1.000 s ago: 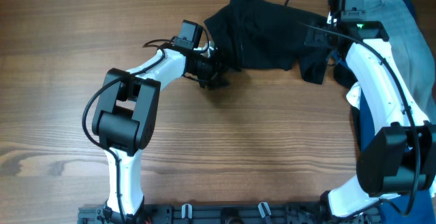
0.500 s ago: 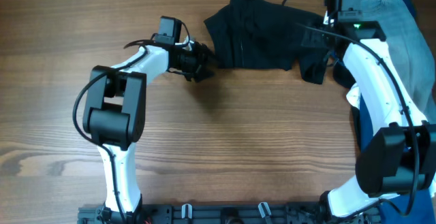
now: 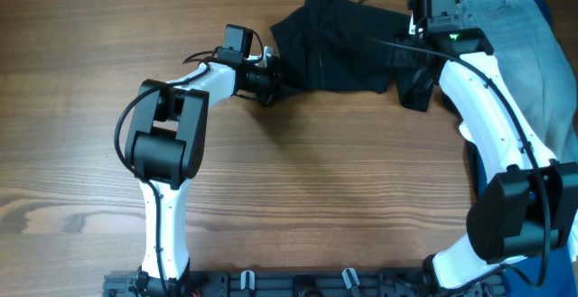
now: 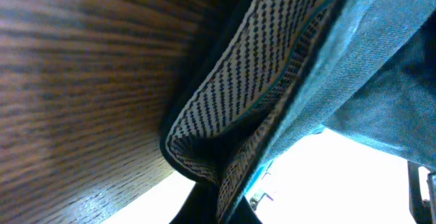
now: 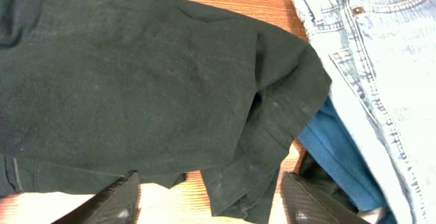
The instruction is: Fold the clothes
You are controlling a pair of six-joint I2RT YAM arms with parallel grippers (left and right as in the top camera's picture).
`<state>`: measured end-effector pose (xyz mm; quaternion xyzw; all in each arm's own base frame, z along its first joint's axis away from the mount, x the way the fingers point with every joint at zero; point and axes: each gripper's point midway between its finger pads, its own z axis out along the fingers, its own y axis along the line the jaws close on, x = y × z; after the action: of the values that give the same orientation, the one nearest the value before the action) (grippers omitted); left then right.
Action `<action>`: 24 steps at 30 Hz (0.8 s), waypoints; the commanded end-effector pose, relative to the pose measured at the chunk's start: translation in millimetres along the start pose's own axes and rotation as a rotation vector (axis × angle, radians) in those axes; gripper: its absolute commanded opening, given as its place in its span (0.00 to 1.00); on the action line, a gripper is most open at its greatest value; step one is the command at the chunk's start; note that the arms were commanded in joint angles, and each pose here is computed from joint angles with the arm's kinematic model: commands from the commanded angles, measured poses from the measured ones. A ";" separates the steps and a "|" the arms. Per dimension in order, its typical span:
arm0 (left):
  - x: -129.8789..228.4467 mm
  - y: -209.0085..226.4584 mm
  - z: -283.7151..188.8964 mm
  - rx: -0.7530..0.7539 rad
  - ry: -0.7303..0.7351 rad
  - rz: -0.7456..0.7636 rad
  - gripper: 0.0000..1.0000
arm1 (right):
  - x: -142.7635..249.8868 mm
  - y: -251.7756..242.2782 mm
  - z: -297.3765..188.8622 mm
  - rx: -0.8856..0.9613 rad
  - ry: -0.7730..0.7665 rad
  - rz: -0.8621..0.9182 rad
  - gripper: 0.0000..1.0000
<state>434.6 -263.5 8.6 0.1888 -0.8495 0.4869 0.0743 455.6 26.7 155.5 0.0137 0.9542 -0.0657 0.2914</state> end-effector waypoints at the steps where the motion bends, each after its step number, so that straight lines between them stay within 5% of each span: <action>1: -7.4 -0.2 6.8 0.011 -0.012 0.032 0.04 | -4.7 2.5 -8.4 -0.017 -0.020 -0.024 0.61; 12: -11.3 -21.2 -11.3 -0.048 -0.116 0.191 0.04 | -8.4 2.8 -9.2 -0.018 -0.036 -0.046 0.64; 24: 4.4 -90.6 -59.6 -0.174 -0.363 0.506 0.04 | -13.1 6.5 -9.6 -0.038 -0.055 -0.043 0.67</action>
<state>450.6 -262.5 78.9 0.0807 -0.9084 0.3928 -0.1187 461.5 29.4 159.3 -0.0076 0.9505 -0.0649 0.3037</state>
